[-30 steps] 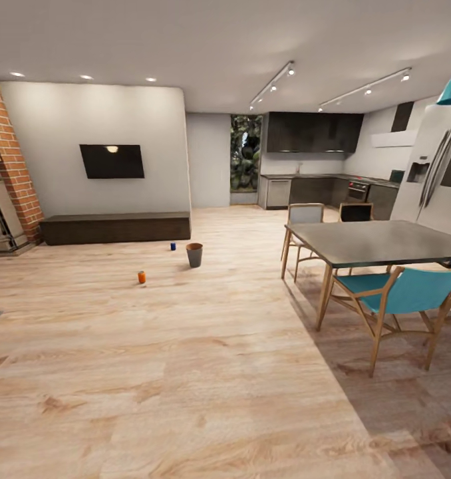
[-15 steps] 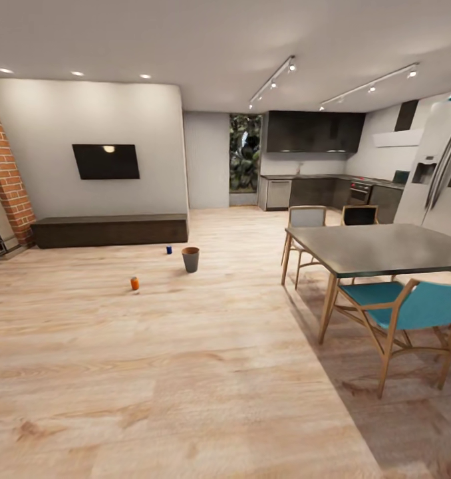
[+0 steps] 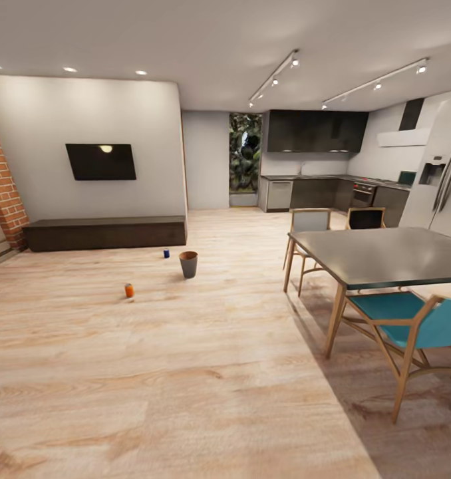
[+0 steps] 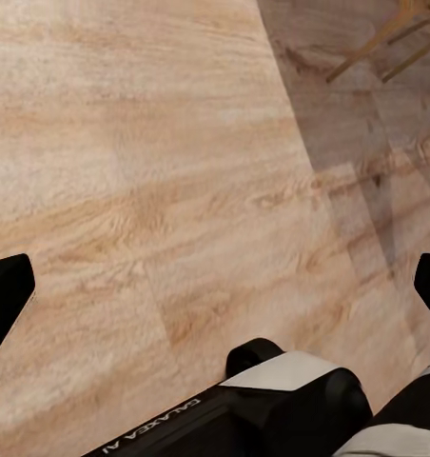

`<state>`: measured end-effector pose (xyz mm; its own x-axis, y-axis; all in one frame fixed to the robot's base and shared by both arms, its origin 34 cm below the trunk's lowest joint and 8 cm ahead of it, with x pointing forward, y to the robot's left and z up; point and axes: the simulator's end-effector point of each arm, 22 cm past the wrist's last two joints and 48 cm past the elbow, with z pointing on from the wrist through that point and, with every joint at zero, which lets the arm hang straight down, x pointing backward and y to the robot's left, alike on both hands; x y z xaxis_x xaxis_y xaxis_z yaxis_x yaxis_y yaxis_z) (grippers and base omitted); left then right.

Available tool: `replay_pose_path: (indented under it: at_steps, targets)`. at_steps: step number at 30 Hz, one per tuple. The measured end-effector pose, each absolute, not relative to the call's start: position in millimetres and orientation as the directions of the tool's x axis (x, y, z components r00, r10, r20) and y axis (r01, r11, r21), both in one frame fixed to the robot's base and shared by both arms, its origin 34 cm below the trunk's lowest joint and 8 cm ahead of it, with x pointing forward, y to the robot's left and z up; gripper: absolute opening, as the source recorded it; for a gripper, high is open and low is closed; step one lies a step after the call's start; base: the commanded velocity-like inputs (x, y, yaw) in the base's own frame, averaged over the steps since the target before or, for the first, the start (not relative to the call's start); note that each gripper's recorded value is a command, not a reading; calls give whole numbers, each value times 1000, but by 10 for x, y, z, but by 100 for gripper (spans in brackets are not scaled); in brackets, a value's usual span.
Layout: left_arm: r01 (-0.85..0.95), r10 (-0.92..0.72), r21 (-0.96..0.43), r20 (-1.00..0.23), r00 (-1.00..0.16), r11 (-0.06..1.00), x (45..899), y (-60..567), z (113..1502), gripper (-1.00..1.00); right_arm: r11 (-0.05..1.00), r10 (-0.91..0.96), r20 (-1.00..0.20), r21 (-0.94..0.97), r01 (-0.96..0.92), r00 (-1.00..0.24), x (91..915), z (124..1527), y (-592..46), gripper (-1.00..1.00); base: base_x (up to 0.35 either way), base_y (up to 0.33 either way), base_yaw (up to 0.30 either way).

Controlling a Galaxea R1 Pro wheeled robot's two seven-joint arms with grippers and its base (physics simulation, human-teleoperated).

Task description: Put the three can of soda from the living room inside the tash can in the kitchen.

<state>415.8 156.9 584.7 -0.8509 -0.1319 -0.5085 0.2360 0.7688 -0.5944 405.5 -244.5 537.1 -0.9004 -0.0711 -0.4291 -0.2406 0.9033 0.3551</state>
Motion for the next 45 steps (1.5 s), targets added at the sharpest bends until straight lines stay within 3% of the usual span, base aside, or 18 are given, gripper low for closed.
replay_pose_path:
  at_steps: [45]
  targets:
    - [236, -131, -591, -511, -850, 771, 4165, 1578, 5845, 100, 903, -72, -429, 354, -241, -900, 4053, 5370, -2447, 100, 348, 0, 57]
